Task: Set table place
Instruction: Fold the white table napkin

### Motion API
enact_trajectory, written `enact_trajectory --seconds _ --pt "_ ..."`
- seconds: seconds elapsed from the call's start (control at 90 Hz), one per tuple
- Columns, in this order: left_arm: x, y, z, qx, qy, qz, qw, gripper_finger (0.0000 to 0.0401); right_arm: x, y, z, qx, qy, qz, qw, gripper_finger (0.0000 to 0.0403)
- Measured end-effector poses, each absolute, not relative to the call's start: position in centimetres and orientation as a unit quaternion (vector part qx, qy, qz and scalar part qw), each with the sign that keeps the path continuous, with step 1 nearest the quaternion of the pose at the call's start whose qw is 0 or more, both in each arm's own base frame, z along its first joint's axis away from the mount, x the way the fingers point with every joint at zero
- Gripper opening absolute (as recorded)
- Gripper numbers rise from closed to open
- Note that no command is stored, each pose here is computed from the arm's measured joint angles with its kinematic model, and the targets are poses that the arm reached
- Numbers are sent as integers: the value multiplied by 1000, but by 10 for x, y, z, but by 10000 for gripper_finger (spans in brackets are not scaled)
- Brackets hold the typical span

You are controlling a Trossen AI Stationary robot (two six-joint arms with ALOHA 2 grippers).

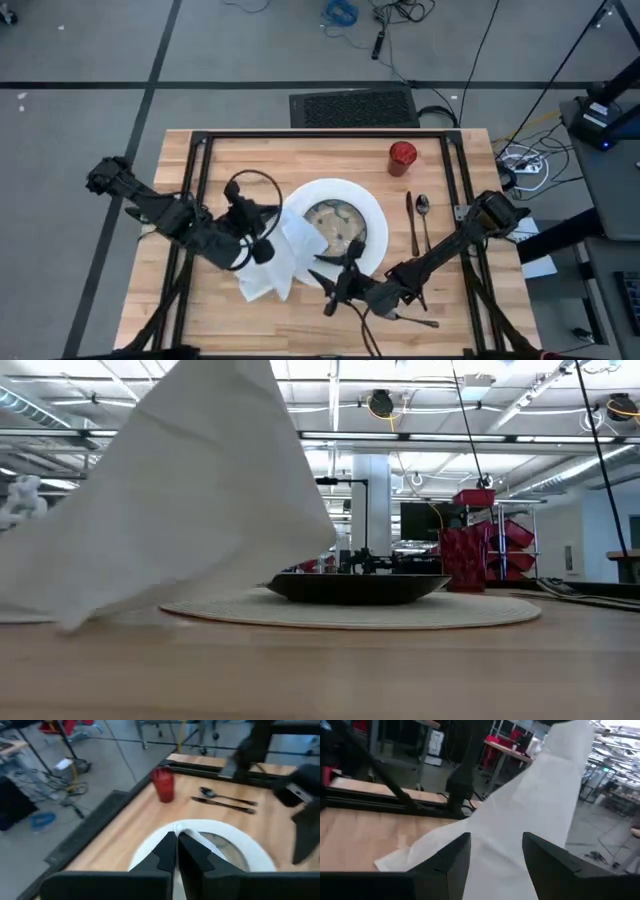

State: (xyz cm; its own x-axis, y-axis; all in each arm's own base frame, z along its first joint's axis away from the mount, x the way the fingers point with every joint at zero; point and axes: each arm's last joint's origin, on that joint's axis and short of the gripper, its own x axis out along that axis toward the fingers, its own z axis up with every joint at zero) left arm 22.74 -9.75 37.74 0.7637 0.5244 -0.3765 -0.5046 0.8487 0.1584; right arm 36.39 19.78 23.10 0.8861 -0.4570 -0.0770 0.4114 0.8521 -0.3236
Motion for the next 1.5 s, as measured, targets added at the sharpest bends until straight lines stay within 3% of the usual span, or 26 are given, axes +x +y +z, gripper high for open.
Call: enact_trajectory --seconds 0.211,0.544,0.933,1.267,1.5 --pt "238 -80 387 36 182 296 937 0 383 172 203 -215 128 -253 935 166" --pt "233 -35 403 -1 151 371 916 0 383 167 199 -332 173 -301 877 166" --pt "230 -31 425 -37 76 351 933 0 392 146 194 -380 208 -302 849 166" --pt "231 -33 442 -31 19 322 946 0 403 125 223 -264 100 -381 880 166" --pt "232 -33 444 -25 14 321 947 0 402 104 232 -218 104 -491 837 166"
